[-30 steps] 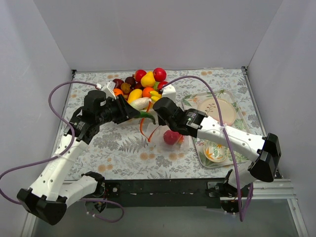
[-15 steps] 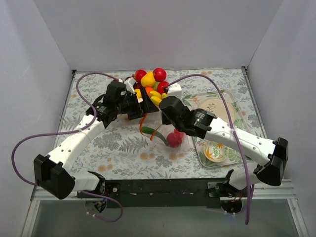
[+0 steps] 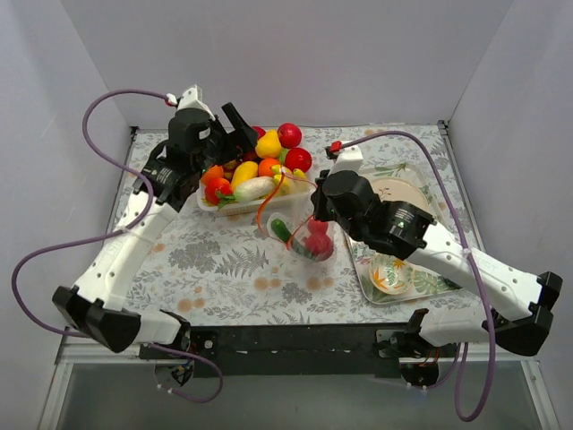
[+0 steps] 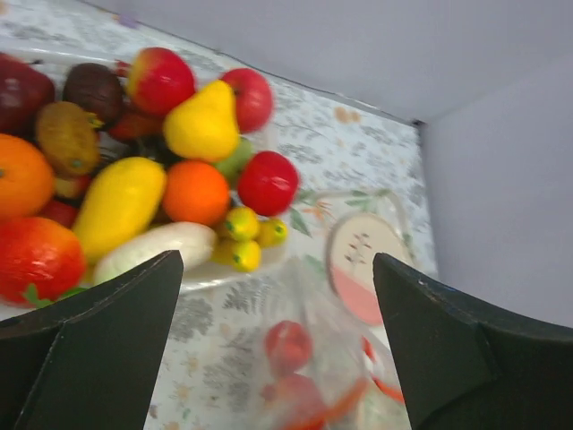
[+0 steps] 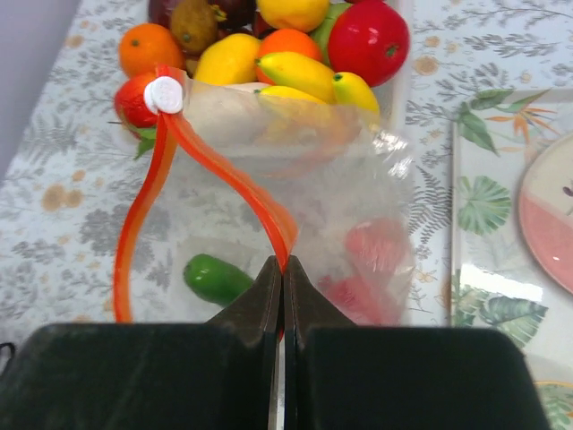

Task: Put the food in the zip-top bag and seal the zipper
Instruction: Place the fake vegetable in the zipper food storage bag, then pick up the fake fruit from the bin.

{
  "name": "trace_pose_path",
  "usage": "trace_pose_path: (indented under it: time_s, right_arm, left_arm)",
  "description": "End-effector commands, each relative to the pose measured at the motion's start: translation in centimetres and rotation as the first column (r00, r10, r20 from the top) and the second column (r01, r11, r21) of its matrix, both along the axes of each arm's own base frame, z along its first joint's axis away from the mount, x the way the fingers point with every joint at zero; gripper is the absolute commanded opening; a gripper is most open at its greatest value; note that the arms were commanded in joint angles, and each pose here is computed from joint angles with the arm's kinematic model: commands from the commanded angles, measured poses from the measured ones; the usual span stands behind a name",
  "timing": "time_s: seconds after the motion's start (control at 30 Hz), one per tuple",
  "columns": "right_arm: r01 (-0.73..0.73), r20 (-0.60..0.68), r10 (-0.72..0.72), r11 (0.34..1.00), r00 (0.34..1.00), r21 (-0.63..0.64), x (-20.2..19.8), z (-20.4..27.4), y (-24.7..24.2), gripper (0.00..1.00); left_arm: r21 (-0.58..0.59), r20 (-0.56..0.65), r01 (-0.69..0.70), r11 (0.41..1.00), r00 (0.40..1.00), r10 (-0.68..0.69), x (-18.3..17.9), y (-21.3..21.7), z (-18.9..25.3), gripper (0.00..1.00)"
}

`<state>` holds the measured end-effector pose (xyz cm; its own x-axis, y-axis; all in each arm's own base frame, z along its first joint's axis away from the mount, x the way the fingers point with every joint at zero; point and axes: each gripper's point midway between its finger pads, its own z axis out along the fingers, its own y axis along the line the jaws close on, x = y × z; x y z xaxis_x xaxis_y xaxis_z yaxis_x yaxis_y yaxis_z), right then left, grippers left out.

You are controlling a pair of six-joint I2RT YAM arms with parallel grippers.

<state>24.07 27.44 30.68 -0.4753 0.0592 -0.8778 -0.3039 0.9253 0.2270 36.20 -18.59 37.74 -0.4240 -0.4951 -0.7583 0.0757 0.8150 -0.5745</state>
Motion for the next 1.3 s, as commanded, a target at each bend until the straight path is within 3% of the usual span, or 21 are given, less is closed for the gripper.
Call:
trace_pose_path:
  time_s: [0.0,0.1,0.17,0.5,0.77,1.27]
  right_arm:
    - [-0.113,0.01,0.113,0.982,0.994,0.152,-1.5,2.3,1.9,0.01]
    - [-0.025,-0.022,0.027,0.997,0.999,0.067,-0.8,0.0,0.2,0.01]
    - [-0.076,0.013,0.075,0.99,0.997,0.119,-1.3,1.0,0.6,0.01]
    - [-0.059,-0.017,0.061,0.994,0.998,0.088,-1.8,-0.9,-0.4,0.01]
    - [-0.072,-0.033,0.075,0.994,0.997,0.084,-2.0,-1.7,-0.2,0.01]
    - [-0.066,-0.052,0.069,0.995,0.996,0.069,-2.0,-2.8,-0.1,0.01]
  left_arm:
    - [0.255,-0.121,-0.207,0.945,0.962,0.243,4.6,4.3,-8.0,0.85]
    - [0.343,-0.125,-0.252,0.905,0.943,0.309,7.1,5.2,-10.5,0.8]
    - [0.379,-0.114,-0.284,0.881,0.93,0.349,8.3,5.9,-11.1,0.78]
    - [0.56,-0.078,-0.316,0.766,0.9,0.429,13.4,6.8,-14.6,0.72]
    - [0.614,-0.077,-0.301,0.729,0.897,0.435,14.9,7.0,-16.4,0.72]
    - [0.629,-0.128,-0.232,0.742,0.91,0.394,16.1,7.0,-19.1,0.66]
